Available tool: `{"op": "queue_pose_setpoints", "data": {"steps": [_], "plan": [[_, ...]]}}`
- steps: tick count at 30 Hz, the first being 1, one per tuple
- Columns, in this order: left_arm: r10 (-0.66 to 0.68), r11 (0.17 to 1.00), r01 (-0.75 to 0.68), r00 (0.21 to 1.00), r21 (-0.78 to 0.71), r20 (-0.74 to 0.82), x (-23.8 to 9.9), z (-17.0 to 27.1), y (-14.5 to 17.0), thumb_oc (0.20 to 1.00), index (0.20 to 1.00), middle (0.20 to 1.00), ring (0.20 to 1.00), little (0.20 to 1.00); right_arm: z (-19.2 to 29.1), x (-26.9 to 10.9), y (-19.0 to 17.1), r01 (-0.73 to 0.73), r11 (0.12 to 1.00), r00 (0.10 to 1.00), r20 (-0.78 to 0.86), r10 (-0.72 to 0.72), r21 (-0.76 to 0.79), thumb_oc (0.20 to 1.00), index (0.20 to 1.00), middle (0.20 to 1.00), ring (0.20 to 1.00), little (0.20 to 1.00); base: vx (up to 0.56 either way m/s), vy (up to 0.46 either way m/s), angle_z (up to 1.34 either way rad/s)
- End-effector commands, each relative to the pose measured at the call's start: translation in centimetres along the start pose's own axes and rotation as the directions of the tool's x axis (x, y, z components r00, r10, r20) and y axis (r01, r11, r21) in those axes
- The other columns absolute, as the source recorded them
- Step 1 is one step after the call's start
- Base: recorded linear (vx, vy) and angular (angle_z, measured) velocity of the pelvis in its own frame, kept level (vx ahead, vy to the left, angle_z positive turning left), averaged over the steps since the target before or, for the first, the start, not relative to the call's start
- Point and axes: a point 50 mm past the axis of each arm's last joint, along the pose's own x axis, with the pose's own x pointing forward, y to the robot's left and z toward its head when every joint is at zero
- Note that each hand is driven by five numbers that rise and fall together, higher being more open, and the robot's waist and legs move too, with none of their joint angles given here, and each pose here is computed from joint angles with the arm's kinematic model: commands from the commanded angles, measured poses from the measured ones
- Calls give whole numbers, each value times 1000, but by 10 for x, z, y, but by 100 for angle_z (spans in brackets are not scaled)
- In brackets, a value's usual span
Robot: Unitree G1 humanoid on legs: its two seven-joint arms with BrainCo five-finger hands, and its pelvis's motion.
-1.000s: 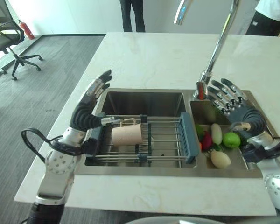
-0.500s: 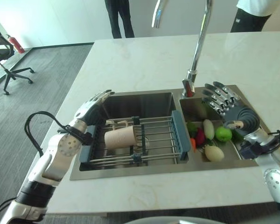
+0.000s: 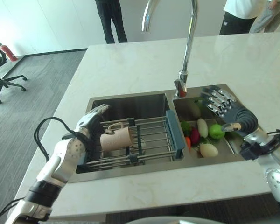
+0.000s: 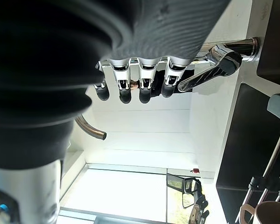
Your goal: Place the dishes in the dishwasher.
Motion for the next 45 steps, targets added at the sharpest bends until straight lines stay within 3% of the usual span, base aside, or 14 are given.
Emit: {"op": "queue_pose_setpoints", "data": {"steps": [1, 10, 27, 45], "plan": [[28, 994, -31, 999, 103, 34, 10, 10, 21, 1000, 1000, 1000, 1000, 1000, 32, 9, -7, 4, 994, 991, 133, 10, -106, 1000, 1000, 1000, 1000, 1000, -15, -12, -9], [-69, 992, 65, 997, 104, 36, 4, 10, 8, 1000, 1000, 1000, 1000, 1000, 35, 6, -9, 29, 991, 991, 137, -11, -129, 1000, 1000, 1000, 1000, 1000, -1, -2, -2], [-44, 985, 47, 999, 167, -22, -17, -6, -9, 1000, 1000, 1000, 1000, 1000, 37, -4, -14, 89, 982, 989, 135, -67, -166, 1000, 1000, 1000, 1000, 1000, 3, -1, 1], [-46, 979, 57, 997, 198, -56, 6, -1, -30, 1000, 1000, 1000, 1000, 1000, 34, 6, -8, 43, 986, 992, 126, -23, -163, 1000, 1000, 1000, 1000, 1000, 0, 0, 0]]}}
